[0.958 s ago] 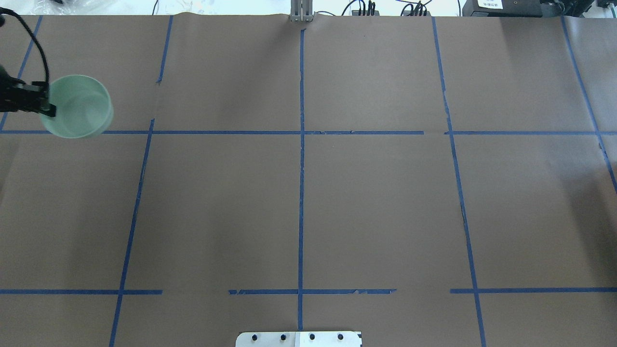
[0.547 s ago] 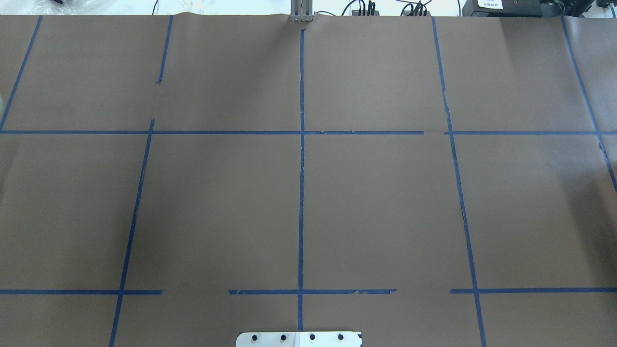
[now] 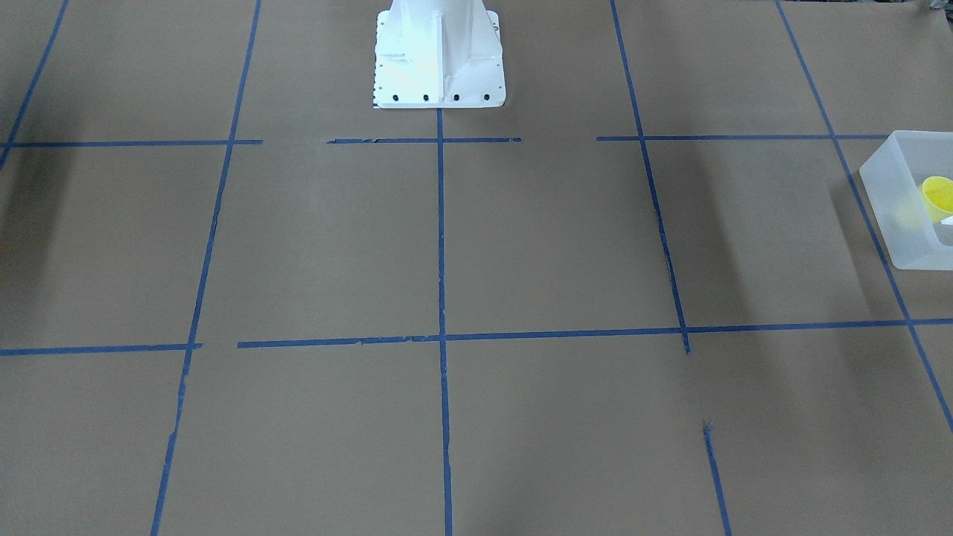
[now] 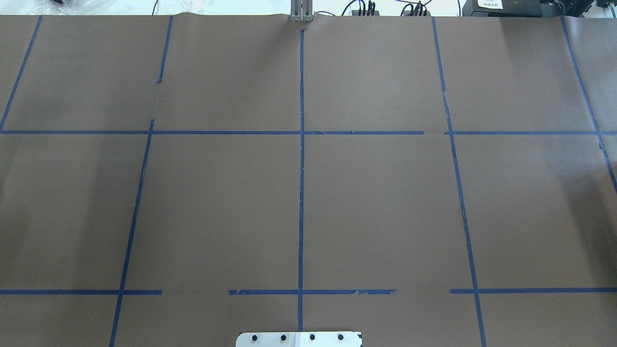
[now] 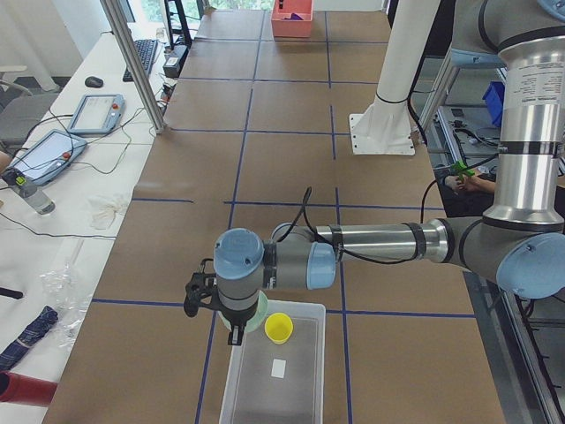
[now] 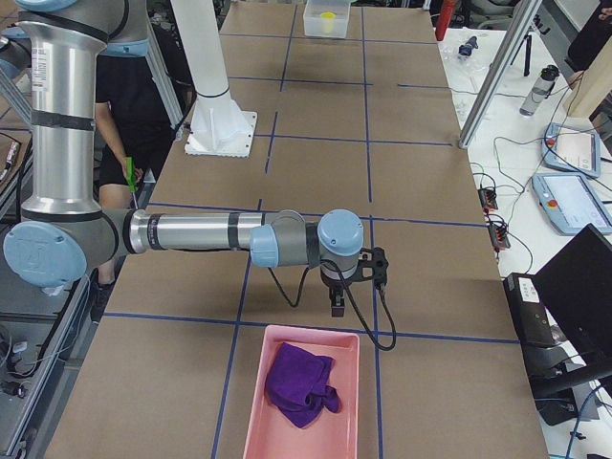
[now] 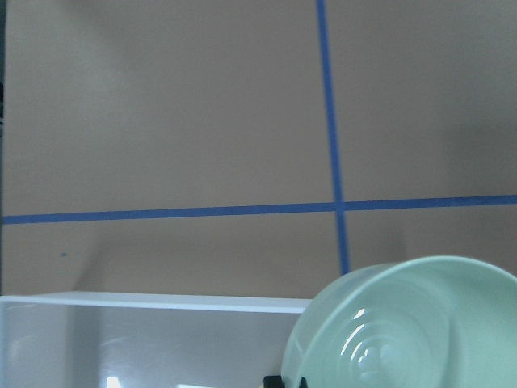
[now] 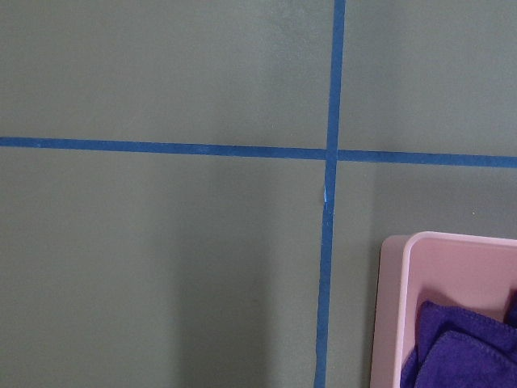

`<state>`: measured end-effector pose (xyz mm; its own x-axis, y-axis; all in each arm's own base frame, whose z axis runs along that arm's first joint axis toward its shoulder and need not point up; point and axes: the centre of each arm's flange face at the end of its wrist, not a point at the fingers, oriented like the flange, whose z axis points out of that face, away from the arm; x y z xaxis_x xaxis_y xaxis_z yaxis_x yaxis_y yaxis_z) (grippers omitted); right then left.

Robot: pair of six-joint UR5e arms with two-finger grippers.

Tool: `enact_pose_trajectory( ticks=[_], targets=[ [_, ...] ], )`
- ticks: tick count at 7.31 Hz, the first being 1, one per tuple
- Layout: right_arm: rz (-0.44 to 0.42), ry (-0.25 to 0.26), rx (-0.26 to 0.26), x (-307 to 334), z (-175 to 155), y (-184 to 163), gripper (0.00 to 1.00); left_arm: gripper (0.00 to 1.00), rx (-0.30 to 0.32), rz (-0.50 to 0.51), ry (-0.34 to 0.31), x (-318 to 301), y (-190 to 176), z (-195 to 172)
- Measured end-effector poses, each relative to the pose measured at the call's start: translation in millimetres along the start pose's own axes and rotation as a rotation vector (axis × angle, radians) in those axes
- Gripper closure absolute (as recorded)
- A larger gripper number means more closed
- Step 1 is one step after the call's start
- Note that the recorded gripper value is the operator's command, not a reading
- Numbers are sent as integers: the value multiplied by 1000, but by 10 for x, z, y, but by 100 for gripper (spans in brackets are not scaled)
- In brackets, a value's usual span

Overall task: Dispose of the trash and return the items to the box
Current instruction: 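Lower the green bowl into the clear bin and release it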

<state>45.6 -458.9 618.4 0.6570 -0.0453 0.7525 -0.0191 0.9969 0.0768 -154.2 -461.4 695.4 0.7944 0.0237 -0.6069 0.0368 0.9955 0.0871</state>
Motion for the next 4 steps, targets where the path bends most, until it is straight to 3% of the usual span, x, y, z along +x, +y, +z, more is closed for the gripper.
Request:
enact_pose_trajectory(
  ticks=[2, 4],
  targets=[
    [-1, 0, 3, -2, -2, 3, 0, 100, -49, -21, -57, -439, 219, 341],
    [-2, 0, 4, -5, -4, 4, 0, 100, -35, -11, -75, -753, 501, 778]
  ],
)
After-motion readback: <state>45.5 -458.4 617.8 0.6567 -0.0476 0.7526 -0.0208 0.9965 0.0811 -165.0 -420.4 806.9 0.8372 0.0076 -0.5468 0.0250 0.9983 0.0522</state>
